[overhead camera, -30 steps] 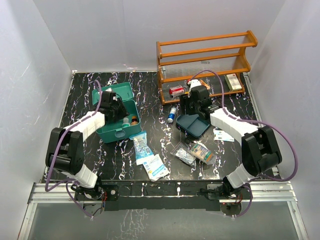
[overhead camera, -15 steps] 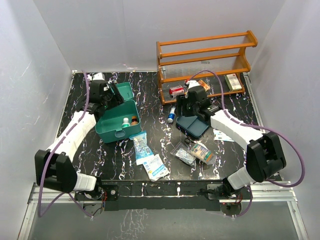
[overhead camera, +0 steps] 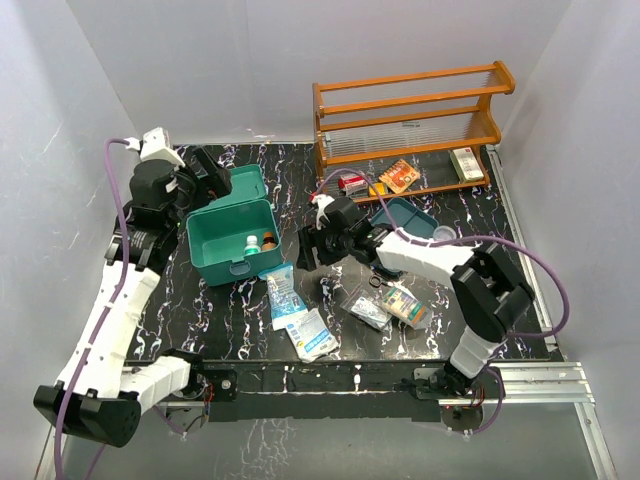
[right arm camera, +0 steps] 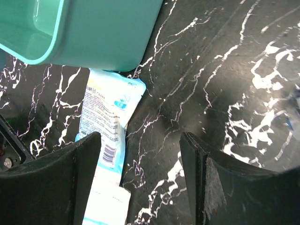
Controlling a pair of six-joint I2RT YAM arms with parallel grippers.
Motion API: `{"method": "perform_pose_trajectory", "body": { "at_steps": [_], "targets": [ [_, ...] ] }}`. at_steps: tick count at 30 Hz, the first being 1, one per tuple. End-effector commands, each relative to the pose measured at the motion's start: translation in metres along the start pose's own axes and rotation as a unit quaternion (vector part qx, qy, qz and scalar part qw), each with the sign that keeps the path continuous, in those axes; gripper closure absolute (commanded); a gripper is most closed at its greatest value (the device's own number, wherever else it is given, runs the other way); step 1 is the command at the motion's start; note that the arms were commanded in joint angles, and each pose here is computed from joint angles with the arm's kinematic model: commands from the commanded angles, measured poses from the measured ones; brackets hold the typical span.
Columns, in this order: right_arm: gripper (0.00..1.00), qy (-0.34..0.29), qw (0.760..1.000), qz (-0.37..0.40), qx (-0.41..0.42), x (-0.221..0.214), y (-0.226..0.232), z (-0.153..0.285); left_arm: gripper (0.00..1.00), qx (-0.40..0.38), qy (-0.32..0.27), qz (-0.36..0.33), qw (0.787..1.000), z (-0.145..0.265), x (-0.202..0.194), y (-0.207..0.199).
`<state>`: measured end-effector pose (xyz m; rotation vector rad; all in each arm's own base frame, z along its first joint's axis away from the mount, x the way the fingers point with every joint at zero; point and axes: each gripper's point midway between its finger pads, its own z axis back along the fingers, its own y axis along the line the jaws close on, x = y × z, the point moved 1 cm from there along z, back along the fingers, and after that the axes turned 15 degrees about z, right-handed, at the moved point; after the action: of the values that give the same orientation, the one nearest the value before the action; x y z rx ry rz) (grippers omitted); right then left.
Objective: Organize the medicine kit
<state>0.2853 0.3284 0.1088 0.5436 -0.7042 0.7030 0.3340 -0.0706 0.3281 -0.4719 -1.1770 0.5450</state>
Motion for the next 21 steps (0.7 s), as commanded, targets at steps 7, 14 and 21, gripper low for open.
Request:
{"method": "perform_pose_trajectory", "body": {
  "at_steps": [7,14,21],
  "targets": [
    [0.41,-0.009,0.995,-0.007,0.097,-0.001,0.030,-0.046,0.01,-0.091,0.037,-0.021,0.995,0.026,-0.004,-0.029],
    [0.48,0.009,0.992,-0.021,0.124,-0.013,0.036,-0.065,0.01,-0.095,0.042,0.000,0.995,0.029,-0.007,-0.031],
    [0.49,0.018,0.993,-0.042,0.112,-0.019,0.030,-0.080,0.02,-0.094,0.043,0.003,0.995,0.025,-0.007,-0.033]
  ]
}}
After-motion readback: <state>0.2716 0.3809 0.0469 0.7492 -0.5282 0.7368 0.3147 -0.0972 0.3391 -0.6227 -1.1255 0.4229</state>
